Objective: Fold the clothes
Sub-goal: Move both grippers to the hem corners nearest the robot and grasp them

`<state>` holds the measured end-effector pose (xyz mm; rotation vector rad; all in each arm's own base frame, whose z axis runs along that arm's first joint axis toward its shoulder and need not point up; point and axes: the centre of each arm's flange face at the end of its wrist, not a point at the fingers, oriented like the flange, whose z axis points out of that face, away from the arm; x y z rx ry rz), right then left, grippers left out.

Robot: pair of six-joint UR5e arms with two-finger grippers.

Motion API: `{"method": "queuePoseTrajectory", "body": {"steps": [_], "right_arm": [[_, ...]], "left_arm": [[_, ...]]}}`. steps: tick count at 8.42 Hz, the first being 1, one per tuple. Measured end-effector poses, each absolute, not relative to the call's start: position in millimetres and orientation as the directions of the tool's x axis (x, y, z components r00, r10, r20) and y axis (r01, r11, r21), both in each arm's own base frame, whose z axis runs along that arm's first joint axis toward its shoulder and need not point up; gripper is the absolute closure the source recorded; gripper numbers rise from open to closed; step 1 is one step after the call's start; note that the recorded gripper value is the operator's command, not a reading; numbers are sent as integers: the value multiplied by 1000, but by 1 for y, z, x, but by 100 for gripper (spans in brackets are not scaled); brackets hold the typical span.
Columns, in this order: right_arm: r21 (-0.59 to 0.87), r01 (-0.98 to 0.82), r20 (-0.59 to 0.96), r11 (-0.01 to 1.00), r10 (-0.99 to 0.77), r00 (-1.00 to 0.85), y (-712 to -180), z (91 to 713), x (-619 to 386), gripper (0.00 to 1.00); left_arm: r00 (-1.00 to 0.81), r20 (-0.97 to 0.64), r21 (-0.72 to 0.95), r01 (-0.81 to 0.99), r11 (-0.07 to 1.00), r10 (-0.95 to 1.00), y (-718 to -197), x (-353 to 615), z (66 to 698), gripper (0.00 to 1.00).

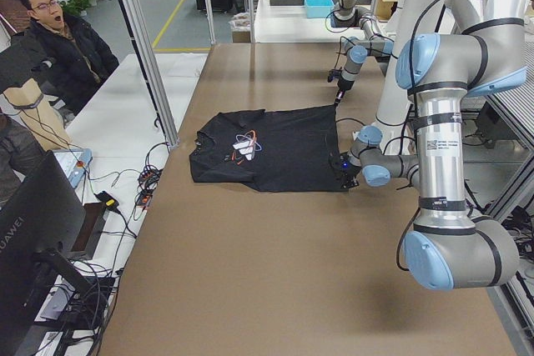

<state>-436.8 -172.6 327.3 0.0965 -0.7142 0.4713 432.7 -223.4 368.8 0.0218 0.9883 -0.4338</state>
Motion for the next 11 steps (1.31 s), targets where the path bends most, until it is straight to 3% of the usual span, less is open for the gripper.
{"method": "queuePoseTrajectory", "body": {"steps": [5, 7, 9, 11], "right_arm": [[-74, -447, 651, 891, 383, 655, -172, 327, -437, 100], [-74, -447, 652, 891, 383, 655, -172, 326, -437, 100], [-75, -447, 653, 891, 383, 654, -172, 326, -437, 100], [-76, -447, 654, 891, 383, 653, -172, 325, -437, 100]], "left_arm": [[497, -794, -178, 359, 916, -350, -200, 451, 383, 59], [501, -790, -181, 359, 915, -353, -198, 453, 386, 68], [502, -788, -183, 361, 915, -356, -197, 454, 388, 100], [499, -789, -185, 362, 914, -357, -197, 454, 387, 100]]}}
